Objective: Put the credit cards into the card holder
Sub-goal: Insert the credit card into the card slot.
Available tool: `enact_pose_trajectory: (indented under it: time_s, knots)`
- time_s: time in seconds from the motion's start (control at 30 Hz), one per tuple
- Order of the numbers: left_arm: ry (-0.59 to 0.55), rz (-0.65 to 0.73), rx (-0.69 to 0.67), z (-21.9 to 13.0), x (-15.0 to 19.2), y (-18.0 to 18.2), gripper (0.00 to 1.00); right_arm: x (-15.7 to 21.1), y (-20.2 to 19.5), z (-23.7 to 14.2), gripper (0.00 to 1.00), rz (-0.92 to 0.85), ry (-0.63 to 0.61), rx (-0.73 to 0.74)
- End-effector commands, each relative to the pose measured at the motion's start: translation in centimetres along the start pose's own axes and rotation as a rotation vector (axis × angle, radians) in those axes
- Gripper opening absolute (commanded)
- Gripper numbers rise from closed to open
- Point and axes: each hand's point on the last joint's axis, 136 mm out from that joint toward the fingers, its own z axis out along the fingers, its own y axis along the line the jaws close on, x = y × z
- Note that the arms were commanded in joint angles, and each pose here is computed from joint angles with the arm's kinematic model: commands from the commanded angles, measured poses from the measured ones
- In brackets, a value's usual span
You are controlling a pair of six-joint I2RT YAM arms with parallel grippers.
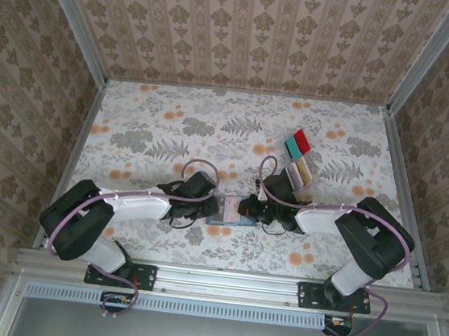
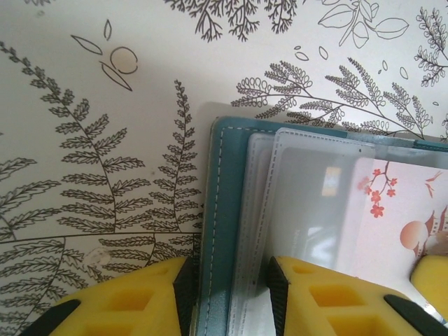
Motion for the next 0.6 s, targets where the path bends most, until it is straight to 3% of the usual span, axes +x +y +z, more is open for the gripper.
enact_pose_trajectory:
  time_s: [0.0,0.3,0.57]
  knots:
    - [0.021,0.021,0.006,0.3,0.3,-0.3,0.36,1.6,-2.2,0.7,0.00,0.026,0.064,0.081]
    - [0.015,0.024,0.012,0.1,0.2,-0.5,0.37,1.2,-0.7,1.5,0.01,0.034,0.069,0.045]
    - [0.010,0.025,0.021,0.0,0.1,-0.7,0.37,1.4,0.9,2.9,0.09,0.019,0.091,0.039]
